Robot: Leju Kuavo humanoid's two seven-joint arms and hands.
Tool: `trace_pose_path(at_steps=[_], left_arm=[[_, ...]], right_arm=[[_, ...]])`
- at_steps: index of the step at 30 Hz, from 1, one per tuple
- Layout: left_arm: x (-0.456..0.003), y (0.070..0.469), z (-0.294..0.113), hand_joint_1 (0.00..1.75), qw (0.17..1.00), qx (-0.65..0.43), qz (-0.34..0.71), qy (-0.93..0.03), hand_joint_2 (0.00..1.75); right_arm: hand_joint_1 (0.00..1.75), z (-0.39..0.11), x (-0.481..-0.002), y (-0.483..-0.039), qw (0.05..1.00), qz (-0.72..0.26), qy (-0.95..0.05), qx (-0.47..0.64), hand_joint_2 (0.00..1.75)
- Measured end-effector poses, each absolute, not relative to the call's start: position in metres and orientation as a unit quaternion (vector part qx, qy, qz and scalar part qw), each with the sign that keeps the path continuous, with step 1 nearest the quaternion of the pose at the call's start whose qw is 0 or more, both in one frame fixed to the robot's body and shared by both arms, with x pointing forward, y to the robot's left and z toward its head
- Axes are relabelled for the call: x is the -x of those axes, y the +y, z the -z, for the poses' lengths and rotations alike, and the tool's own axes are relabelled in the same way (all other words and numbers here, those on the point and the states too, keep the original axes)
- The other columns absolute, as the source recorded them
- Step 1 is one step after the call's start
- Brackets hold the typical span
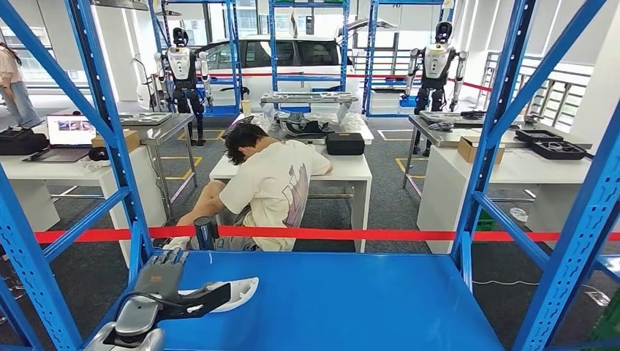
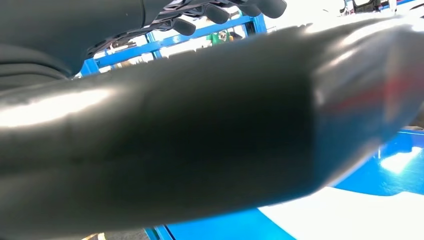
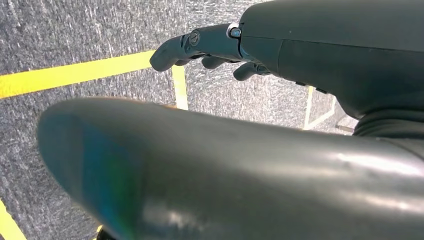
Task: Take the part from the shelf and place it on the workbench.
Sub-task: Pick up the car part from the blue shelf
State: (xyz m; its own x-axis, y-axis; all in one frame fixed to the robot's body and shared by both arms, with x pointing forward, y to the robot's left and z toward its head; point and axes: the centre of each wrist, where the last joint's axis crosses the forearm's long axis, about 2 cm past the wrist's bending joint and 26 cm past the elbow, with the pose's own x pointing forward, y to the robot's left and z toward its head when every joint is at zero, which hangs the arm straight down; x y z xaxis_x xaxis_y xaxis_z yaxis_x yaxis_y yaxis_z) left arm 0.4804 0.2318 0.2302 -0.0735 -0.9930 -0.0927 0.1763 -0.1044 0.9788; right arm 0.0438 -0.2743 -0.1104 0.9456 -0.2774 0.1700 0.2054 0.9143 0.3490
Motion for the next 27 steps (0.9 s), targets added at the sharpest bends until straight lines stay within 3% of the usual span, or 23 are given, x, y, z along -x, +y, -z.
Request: trace_pose_path(at_steps=[27], left_arm=[[-0.48,0.242,-0.226,0.0,0.505,-0.465,0.58,-0.439,0.0]], right_arm=[[0.0,0.11,-0.045,-0.275,0.973,0.118,-0.108,-0.165,0.0]])
